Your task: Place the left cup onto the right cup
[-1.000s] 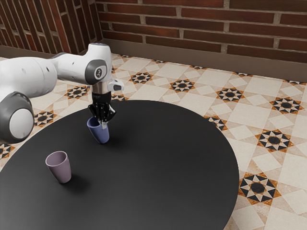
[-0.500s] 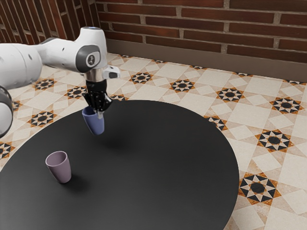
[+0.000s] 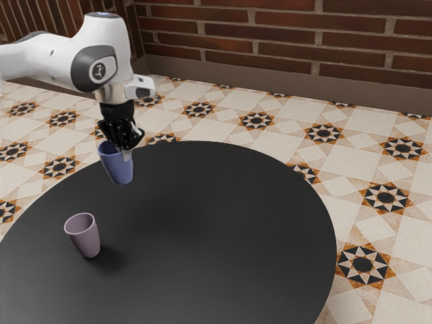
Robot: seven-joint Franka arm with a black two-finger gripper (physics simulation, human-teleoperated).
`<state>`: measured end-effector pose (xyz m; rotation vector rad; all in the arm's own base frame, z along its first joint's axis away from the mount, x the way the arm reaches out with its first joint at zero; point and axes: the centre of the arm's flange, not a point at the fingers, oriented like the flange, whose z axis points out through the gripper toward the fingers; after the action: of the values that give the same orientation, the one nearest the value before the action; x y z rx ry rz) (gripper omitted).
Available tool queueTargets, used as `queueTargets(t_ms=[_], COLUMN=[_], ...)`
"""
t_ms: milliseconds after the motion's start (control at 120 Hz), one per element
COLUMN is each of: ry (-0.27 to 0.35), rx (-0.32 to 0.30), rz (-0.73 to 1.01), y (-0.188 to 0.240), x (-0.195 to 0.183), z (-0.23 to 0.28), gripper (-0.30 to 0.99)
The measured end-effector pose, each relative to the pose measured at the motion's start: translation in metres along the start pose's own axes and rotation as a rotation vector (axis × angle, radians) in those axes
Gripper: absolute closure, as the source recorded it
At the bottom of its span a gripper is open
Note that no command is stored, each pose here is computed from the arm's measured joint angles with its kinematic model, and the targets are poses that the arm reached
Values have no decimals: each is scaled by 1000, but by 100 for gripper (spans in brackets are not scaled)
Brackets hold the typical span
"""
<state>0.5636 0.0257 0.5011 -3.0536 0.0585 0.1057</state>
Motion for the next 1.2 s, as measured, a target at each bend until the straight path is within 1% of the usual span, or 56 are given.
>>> queueTargets(t_ms=[192, 367, 533, 942, 1200], ry=[8, 14, 3, -15, -29], rx=[21, 42, 38, 31, 23], rz=[-29, -77, -126, -206, -246], y=[4, -1, -8, -14, -21], x=[-30, -49, -63, -84, -91], z=[-10, -17, -15, -9, -2], gripper=[79, 79, 79, 79, 79])
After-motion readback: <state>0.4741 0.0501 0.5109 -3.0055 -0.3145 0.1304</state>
